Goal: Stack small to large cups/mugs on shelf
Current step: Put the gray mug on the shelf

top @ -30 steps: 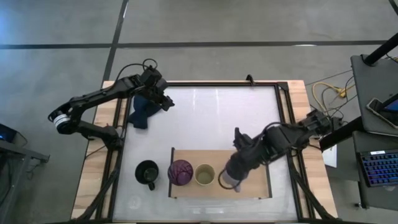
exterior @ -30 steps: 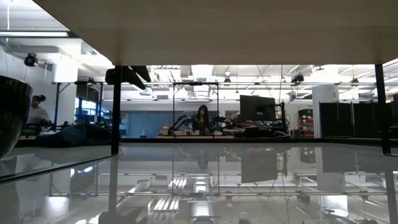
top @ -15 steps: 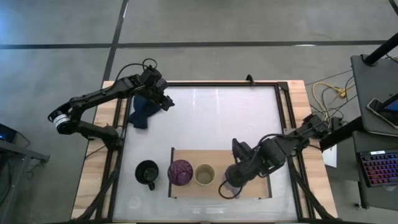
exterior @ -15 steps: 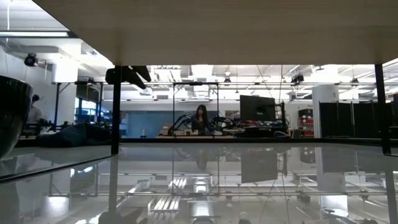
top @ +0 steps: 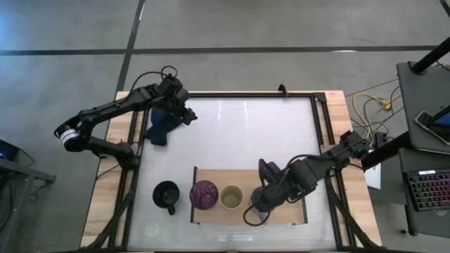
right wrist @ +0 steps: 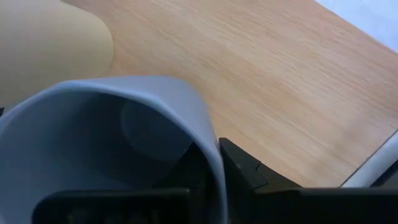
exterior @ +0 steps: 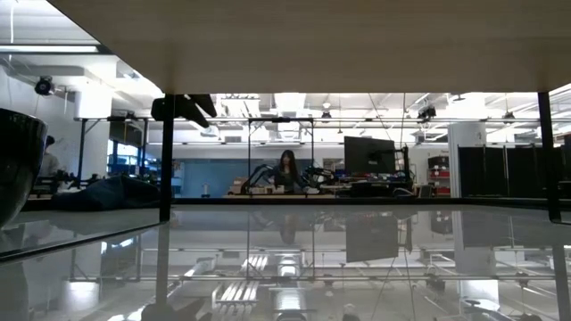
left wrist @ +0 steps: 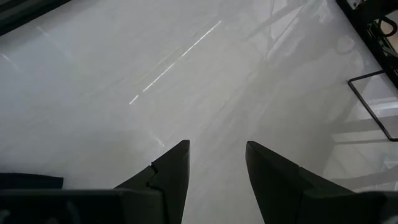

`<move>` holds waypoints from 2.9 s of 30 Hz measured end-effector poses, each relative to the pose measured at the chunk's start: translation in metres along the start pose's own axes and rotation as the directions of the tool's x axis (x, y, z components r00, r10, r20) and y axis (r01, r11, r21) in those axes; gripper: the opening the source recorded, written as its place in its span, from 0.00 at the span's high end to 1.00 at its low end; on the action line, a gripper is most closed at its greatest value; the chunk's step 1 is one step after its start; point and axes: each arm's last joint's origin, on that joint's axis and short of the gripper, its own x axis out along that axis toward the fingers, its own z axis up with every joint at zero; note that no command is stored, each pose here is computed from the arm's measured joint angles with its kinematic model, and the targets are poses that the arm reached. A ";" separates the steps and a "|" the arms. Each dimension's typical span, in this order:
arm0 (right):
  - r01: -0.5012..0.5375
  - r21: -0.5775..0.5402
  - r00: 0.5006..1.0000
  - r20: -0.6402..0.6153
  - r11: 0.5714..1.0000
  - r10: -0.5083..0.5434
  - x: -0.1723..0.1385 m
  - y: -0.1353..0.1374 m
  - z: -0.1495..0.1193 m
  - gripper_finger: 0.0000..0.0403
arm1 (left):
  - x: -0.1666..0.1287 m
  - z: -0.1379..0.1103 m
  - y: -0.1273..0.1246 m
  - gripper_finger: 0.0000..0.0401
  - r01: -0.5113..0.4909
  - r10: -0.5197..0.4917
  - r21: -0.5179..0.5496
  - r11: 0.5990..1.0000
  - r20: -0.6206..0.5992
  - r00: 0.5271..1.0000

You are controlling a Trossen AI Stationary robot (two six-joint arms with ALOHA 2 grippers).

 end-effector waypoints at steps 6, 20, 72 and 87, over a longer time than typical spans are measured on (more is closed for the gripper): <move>-0.003 0.001 1.000 0.001 1.000 0.003 0.004 0.003 0.000 0.93 | 0.000 0.000 0.000 0.64 0.000 0.000 0.000 1.000 0.000 1.000; -0.009 0.000 0.999 0.034 1.000 0.009 0.004 0.004 0.001 0.93 | 0.000 0.000 0.000 0.64 -0.001 0.001 0.001 1.000 -0.001 1.000; -0.082 -0.003 0.995 0.055 0.997 0.082 -0.038 -0.026 0.004 0.69 | 0.000 0.000 -0.001 0.64 0.021 -0.021 0.000 1.000 -0.007 1.000; -0.225 0.079 0.971 -0.070 0.971 0.230 -0.048 -0.019 -0.049 0.98 | 0.000 -0.001 -0.002 0.64 0.029 -0.029 0.004 1.000 -0.010 1.000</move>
